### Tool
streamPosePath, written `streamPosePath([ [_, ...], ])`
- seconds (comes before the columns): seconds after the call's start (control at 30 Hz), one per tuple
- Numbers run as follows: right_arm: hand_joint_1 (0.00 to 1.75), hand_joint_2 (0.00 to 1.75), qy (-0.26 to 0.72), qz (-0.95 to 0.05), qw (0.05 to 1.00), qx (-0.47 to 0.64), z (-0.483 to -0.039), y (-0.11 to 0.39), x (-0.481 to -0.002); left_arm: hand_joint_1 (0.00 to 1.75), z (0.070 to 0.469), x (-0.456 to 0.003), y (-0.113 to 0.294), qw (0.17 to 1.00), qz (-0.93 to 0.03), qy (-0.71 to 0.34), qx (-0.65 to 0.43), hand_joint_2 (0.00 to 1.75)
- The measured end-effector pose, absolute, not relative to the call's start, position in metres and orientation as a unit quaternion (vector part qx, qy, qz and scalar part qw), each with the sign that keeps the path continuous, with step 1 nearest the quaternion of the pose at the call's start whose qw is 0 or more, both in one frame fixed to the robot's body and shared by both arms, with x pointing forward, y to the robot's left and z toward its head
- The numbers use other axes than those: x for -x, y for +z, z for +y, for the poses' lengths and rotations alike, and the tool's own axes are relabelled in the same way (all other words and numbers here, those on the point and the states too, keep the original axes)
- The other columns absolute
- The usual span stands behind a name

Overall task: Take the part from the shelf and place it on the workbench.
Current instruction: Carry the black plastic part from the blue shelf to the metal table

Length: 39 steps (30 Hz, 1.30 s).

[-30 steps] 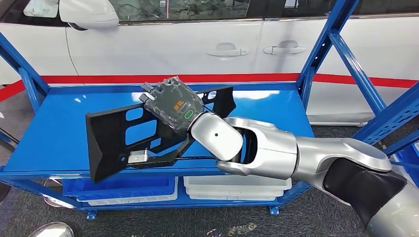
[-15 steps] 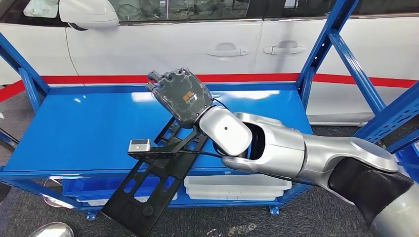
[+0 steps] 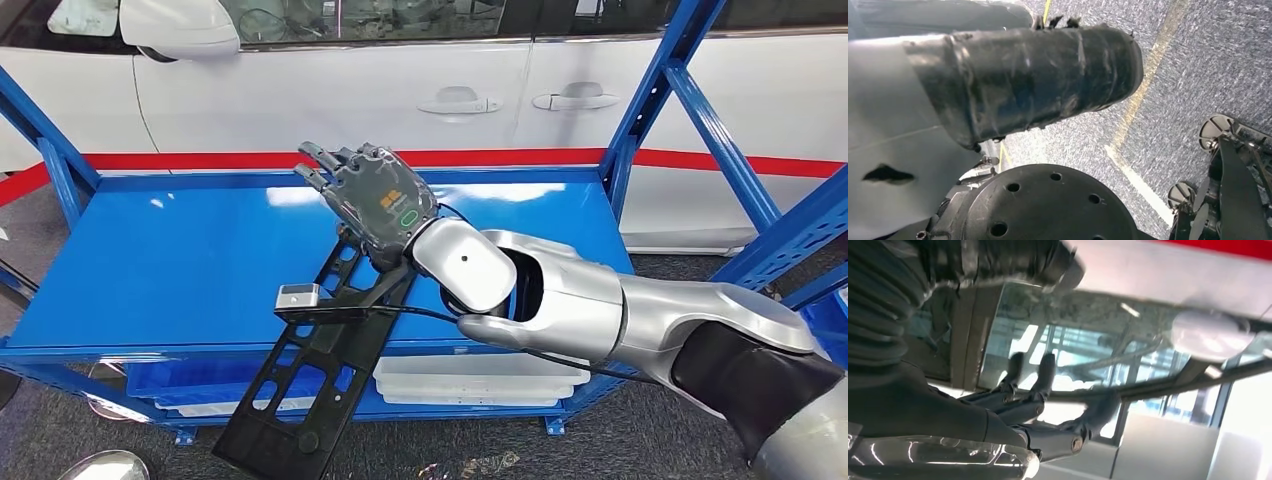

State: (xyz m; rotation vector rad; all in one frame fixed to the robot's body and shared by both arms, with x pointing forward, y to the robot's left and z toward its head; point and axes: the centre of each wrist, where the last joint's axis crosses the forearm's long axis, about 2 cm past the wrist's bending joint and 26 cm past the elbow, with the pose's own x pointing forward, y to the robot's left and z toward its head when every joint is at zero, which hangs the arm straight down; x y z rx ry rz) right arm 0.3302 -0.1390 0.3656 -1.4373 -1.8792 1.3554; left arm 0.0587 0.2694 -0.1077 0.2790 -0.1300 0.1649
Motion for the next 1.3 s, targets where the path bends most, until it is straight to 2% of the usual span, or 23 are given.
streamPosePath([
  [0.63, 0.00, 0.00, 0.518, -0.657, 0.217, 0.504, -0.141, 0.359, -0.338, 0.00, 0.266, -0.059, -0.108, 0.986, -0.071, 0.085, -0.125, 0.00],
  [0.83, 0.00, 0.00, 0.547, -0.636, 0.226, 0.496, -0.142, 0.340, -0.342, 0.00, 0.265, -0.059, -0.108, 0.986, -0.095, 0.082, -0.106, 0.00],
  [1.3, 0.00, 0.00, 0.564, -0.623, 0.228, 0.491, -0.144, 0.328, -0.345, 0.00, 0.266, -0.059, -0.108, 0.987, -0.091, 0.081, -0.104, 0.00],
])
